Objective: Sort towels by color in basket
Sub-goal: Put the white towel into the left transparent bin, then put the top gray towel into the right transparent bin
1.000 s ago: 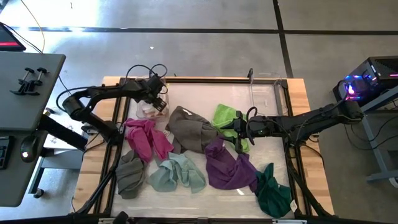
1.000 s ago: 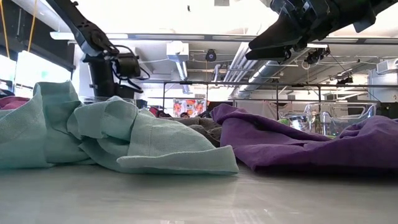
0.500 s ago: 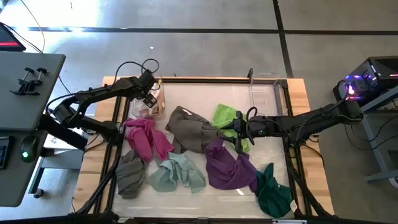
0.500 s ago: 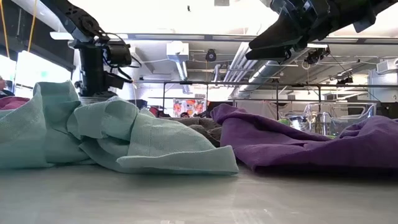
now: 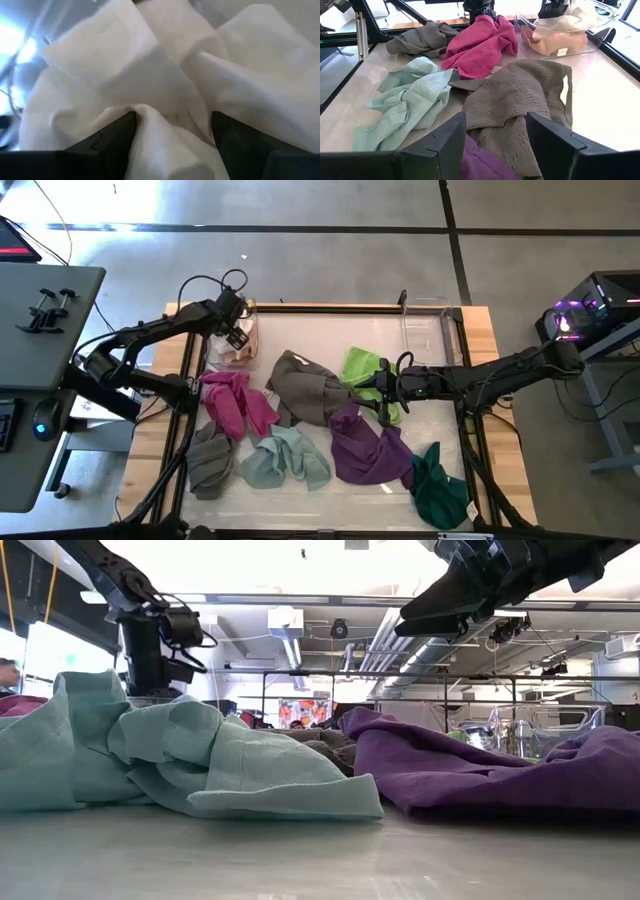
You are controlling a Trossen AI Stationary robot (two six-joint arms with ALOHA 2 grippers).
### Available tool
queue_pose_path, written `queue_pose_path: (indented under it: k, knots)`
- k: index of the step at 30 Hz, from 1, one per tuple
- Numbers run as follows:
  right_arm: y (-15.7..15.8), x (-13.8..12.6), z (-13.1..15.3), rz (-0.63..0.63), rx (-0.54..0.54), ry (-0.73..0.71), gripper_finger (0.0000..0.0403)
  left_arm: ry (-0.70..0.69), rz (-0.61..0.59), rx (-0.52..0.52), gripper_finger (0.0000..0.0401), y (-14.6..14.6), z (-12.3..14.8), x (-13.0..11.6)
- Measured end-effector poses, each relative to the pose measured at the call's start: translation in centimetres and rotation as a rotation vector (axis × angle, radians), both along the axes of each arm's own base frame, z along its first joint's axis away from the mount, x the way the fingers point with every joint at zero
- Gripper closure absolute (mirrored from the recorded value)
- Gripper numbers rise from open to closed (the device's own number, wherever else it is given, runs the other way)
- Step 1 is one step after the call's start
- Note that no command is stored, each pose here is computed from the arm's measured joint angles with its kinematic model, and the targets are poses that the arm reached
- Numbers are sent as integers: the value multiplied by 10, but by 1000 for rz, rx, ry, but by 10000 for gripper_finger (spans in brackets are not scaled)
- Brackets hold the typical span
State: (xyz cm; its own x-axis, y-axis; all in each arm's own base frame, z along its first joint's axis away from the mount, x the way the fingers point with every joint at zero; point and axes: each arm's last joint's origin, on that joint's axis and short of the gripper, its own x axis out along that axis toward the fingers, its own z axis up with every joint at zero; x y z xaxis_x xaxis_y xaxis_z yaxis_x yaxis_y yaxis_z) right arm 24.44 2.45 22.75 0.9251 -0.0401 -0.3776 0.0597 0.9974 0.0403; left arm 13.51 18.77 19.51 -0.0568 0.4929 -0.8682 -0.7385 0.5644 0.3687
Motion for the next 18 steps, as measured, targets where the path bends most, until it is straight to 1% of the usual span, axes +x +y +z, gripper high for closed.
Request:
queue_pose_path:
  k: [7, 12, 18]
  knots:
    - [0, 0, 0, -1, 0, -1, 199, -93, 39, -109, 129, -7, 32, -2]
    - [0, 0, 0, -1, 0, -1, 199, -161, 101, -69, 128, -12, 62, -1]
    - [0, 0, 0, -1, -1, -1, 199, -258, 57, 9, 128, -26, 89, 7]
